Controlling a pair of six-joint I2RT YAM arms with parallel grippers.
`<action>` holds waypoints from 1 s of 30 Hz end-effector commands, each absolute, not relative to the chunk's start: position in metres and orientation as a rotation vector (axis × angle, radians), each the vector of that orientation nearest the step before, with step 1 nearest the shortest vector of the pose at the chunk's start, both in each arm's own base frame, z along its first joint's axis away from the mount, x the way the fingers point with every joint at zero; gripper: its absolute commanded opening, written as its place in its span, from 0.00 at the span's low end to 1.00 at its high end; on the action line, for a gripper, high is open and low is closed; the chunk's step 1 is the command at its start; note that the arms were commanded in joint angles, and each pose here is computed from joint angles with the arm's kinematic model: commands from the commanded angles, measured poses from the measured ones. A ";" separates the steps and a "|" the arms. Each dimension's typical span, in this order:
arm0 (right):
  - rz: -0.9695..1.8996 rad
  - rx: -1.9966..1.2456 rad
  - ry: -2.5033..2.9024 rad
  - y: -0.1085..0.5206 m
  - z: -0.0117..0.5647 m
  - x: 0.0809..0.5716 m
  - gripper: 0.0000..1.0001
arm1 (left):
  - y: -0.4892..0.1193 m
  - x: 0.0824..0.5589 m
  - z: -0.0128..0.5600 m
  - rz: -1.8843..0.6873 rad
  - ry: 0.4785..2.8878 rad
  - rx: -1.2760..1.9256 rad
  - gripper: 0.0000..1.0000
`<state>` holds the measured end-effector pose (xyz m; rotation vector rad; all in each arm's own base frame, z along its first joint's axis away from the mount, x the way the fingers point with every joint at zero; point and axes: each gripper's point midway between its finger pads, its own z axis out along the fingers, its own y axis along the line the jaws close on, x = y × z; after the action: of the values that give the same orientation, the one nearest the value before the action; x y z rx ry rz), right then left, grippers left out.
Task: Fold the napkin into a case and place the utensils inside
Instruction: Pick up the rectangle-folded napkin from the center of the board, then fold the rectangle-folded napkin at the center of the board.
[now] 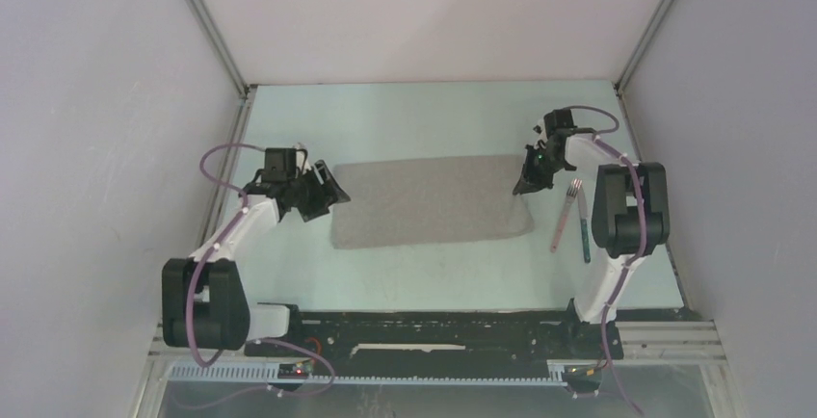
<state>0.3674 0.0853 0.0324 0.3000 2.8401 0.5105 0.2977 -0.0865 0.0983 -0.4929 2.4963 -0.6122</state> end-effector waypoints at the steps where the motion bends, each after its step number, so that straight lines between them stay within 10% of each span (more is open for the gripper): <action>1: 0.615 0.289 2.700 0.075 0.071 0.384 0.00 | -0.095 0.321 0.097 -0.671 2.414 -0.545 0.71; 18: 0.577 0.390 2.603 0.031 0.101 0.398 0.00 | -0.128 0.305 0.095 -0.844 2.369 -0.516 0.70; 30: 0.508 0.070 2.720 0.182 0.117 0.365 0.00 | -0.114 0.293 0.155 -0.775 2.270 -0.404 0.71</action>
<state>0.3783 0.1172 0.0874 0.1665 2.7364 0.5102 0.2927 -0.1218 0.1227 -0.4755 2.3314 -0.8220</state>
